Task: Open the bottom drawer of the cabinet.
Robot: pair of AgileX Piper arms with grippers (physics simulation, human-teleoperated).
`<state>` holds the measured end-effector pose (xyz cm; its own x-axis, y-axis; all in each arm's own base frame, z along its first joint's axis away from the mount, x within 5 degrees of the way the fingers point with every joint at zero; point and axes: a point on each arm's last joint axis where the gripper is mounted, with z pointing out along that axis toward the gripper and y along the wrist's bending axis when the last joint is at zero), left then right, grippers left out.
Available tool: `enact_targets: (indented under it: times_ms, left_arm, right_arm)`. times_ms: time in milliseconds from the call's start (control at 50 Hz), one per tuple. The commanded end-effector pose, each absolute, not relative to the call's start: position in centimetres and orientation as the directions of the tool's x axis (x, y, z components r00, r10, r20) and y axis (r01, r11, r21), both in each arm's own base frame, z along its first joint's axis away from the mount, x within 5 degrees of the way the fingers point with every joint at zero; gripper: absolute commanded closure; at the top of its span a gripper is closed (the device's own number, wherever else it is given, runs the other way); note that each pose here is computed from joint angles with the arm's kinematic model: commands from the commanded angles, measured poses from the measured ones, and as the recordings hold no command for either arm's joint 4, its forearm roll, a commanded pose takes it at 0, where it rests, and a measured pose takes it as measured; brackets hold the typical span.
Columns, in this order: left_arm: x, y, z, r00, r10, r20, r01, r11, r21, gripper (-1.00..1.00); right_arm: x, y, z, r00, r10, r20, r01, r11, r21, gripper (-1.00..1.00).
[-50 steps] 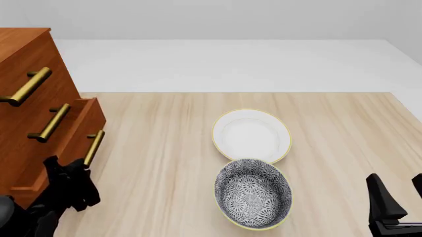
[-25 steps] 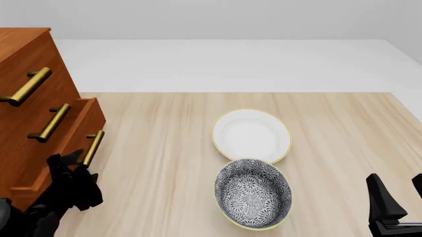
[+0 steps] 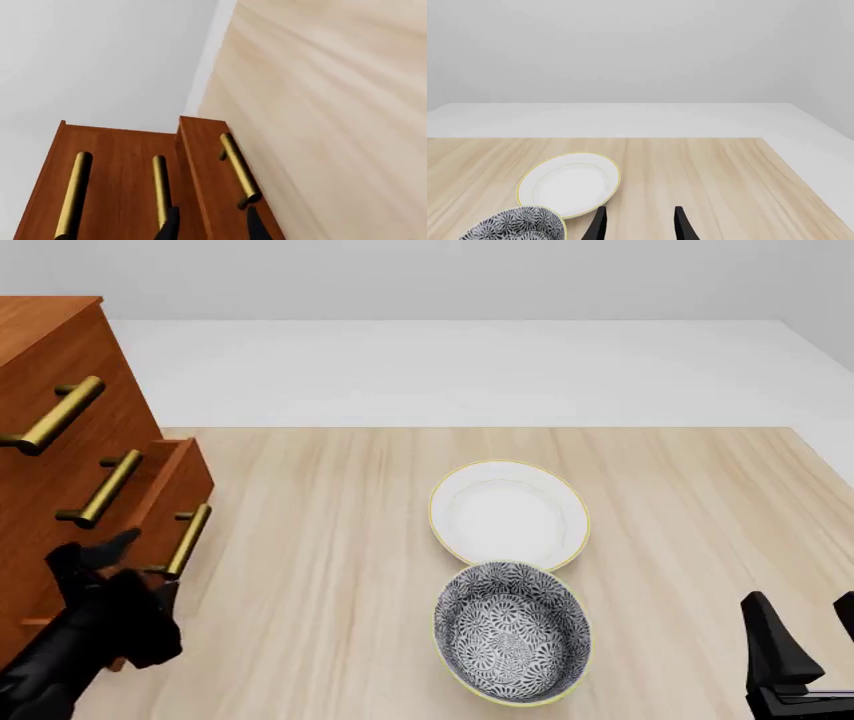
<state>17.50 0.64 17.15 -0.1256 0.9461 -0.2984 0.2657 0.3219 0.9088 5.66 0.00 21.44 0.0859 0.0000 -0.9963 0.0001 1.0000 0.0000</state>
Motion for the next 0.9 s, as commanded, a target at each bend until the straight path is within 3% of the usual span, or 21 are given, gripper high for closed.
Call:
enact_targets:
  times_ms: [20, 120, 180, 220, 260, 480, 900]
  left_arm:
    - [15.1, 0.5, 21.1, -0.127, 0.906, -0.404, 0.205, 0.423, 0.883, -1.0]
    - [13.9, -0.1, 23.9, -0.099, 0.867, -0.488, 0.18, 0.498, 0.848, -1.0]
    - [13.5, -0.1, 24.3, -0.097, 0.865, -0.492, 0.182, 0.502, 0.846, -1.0]
    - [13.3, -0.1, 26.5, -0.1, 0.816, -0.569, 0.151, 0.578, 0.802, -1.0]
    - [13.1, 0.0, 26.6, -0.103, 0.816, -0.569, 0.147, 0.578, 0.803, -1.0]
    - [12.5, 0.5, 29.4, -0.185, 0.651, -0.736, 0.107, 0.758, 0.643, -1.0]
    - [12.8, 0.9, 32.8, -0.264, 0.394, -0.88, 0.042, 0.917, 0.398, -1.0]
  right_arm:
    - [5.7, 0.0, 21.4, 0.086, 0.0, -0.996, 0.0, 1.0, 0.0, -1.0]
    - [5.7, 0.0, 21.4, 0.086, 0.0, -0.996, 0.0, 1.0, 0.0, -1.0]
    - [5.7, 0.0, 21.4, 0.086, 0.0, -0.996, 0.0, 1.0, 0.0, -1.0]
    - [5.7, 0.0, 21.4, 0.086, 0.0, -0.996, 0.0, 1.0, 0.0, -1.0]
    - [5.7, 0.0, 21.4, 0.086, 0.0, -0.996, 0.0, 1.0, 0.0, -1.0]
    - [5.7, 0.0, 21.4, 0.086, 0.0, -0.996, 0.0, 1.0, 0.0, -1.0]
    - [5.7, 0.0, 21.4, 0.086, 0.0, -0.996, 0.0, 1.0, 0.0, -1.0]
